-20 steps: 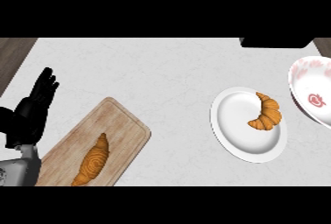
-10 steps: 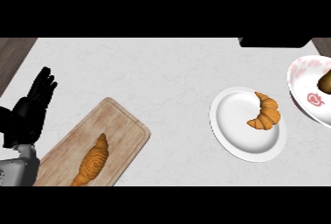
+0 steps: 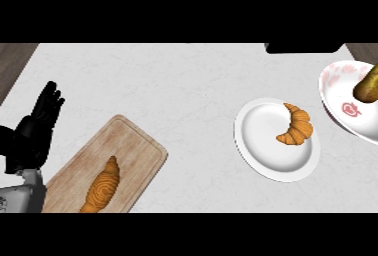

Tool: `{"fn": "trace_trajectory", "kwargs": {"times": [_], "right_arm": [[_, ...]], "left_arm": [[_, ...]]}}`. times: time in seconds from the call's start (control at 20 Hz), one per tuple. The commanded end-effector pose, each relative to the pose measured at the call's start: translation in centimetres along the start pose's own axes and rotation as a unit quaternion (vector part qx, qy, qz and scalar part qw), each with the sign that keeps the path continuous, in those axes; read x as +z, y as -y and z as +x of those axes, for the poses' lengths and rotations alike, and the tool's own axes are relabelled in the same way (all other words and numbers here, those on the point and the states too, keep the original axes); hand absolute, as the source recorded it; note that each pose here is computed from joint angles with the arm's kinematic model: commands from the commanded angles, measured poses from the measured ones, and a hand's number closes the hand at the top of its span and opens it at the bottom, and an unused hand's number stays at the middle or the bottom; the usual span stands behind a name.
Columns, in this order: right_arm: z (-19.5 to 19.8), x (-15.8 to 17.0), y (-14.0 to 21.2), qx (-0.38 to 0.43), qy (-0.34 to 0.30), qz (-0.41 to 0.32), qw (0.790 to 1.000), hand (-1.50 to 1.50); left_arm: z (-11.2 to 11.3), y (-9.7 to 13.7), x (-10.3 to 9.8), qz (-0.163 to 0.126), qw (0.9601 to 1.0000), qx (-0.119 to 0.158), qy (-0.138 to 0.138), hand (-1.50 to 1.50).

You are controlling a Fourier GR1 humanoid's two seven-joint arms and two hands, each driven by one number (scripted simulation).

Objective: Pick the pear from the plate and place it in the bowl

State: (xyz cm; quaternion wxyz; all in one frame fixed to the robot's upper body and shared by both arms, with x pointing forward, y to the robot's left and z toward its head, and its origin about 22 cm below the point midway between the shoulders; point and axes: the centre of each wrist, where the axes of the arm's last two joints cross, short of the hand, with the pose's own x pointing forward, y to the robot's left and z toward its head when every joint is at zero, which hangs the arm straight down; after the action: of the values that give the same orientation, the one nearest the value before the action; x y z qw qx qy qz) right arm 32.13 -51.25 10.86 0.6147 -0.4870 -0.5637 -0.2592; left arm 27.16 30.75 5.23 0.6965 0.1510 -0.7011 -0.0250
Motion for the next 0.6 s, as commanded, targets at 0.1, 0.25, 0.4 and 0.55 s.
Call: {"fn": "trace_trajectory", "kwargs": {"times": [0.1,0.25,0.4,0.55], "right_arm": [[-3.8,0.1,6.9,-0.046,-0.014,-0.001,0.999,-1.50],[-6.7,1.6,10.0,-0.060,-0.020,0.012,0.998,-1.50],[-8.2,3.0,14.8,-0.063,-0.005,0.009,0.998,-1.50],[-8.1,4.0,16.6,-0.106,-0.011,0.049,0.993,-1.50]], "left_arm": [[0.2,-0.7,0.7,0.002,1.0000,-0.005,-0.003,0.00],[0.7,-0.7,-0.4,0.005,1.0000,-0.004,-0.003,0.00],[-0.3,-1.9,0.6,0.021,0.9997,-0.013,-0.007,0.00],[0.6,-1.3,0.2,-0.005,0.9999,-0.005,-0.008,0.00]]}}
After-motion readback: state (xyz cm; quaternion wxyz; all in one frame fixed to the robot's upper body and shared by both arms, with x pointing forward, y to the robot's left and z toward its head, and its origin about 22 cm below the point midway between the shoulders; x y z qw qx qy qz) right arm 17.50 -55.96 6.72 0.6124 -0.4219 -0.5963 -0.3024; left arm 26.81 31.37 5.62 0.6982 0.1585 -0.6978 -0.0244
